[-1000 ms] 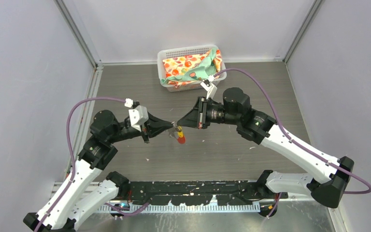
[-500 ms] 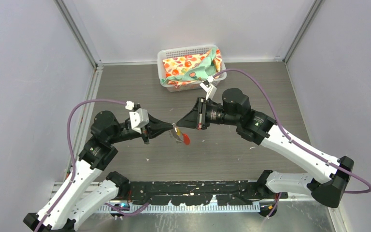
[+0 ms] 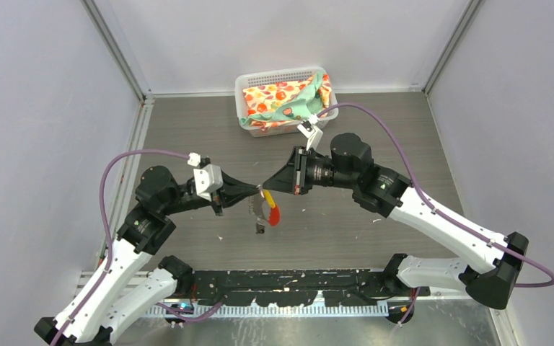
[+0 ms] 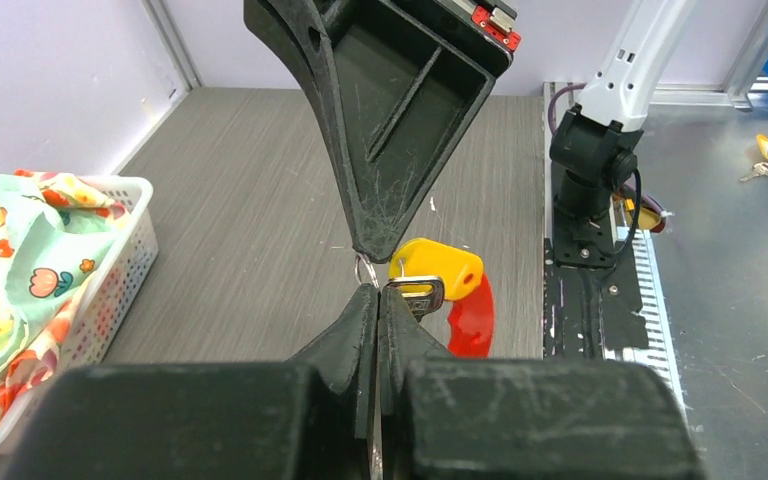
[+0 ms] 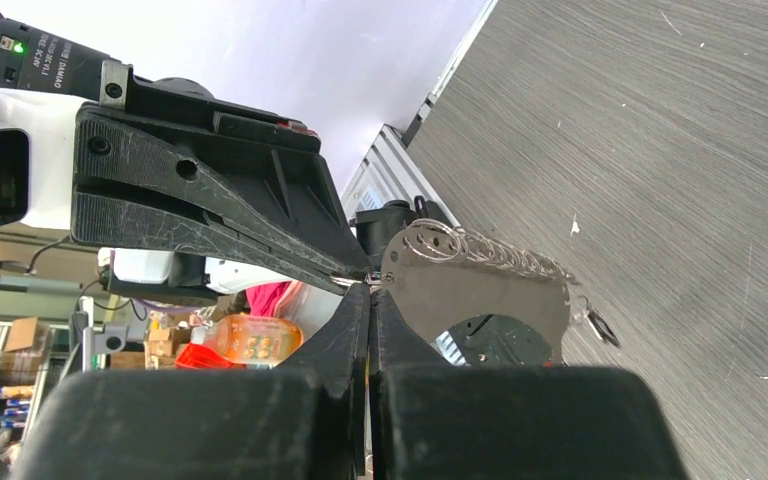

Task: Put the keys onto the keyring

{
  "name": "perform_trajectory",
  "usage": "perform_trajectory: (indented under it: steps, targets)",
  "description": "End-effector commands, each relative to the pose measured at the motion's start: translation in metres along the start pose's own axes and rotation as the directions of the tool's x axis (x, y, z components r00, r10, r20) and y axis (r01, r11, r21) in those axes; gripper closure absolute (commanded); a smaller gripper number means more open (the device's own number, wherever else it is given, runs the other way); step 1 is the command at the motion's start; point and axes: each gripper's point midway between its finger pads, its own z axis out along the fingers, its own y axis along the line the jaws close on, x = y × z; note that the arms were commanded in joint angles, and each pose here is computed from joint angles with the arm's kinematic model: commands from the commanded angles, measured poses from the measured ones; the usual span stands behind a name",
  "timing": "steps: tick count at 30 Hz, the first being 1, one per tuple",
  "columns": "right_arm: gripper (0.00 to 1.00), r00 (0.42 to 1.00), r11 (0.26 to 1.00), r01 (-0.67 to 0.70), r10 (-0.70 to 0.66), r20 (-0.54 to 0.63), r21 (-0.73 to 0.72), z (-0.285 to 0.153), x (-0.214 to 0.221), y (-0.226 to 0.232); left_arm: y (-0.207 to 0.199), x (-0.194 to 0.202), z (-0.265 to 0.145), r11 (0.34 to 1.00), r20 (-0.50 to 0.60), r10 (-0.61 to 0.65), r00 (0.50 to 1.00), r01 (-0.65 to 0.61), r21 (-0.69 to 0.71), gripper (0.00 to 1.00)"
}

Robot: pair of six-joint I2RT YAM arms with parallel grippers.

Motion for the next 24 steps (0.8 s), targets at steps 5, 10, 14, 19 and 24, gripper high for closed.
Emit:
perform_trajectory:
  steps: [5, 10, 14, 19, 24]
  targets:
    - [0.99, 0.994, 0.996, 0.078, -0.075, 0.073, -0.034, -0.008, -0.018, 0.025, -0.013, -0.006, 0.0, 0.997, 0.026, 0.036, 0.999, -0.037, 0.064, 0.99]
    - [0.99, 0.991, 0.995, 0.091, -0.088, 0.101, -0.033, -0.013, -0.022, 0.027, -0.014, -0.006, 0.0, 0.997, 0.024, 0.038, 0.999, -0.04, 0.065, 1.0]
    - [0.99, 0.99, 0.994, 0.098, -0.092, 0.108, -0.047, -0.015, -0.023, 0.031, -0.013, -0.006, 0.0, 0.997, 0.024, 0.038, 0.999, -0.039, 0.064, 0.99]
    - [0.99, 0.988, 0.992, 0.103, -0.094, 0.12, -0.068, -0.017, -0.023, 0.035, -0.013, -0.006, 0.0, 0.998, 0.024, 0.039, 0.999, -0.04, 0.055, 1.0]
    - [0.99, 0.99, 0.991, 0.106, -0.097, 0.106, -0.085, -0.015, -0.02, 0.038, -0.013, -0.005, 0.0, 0.998, 0.022, 0.038, 0.999, -0.039, 0.055, 1.0]
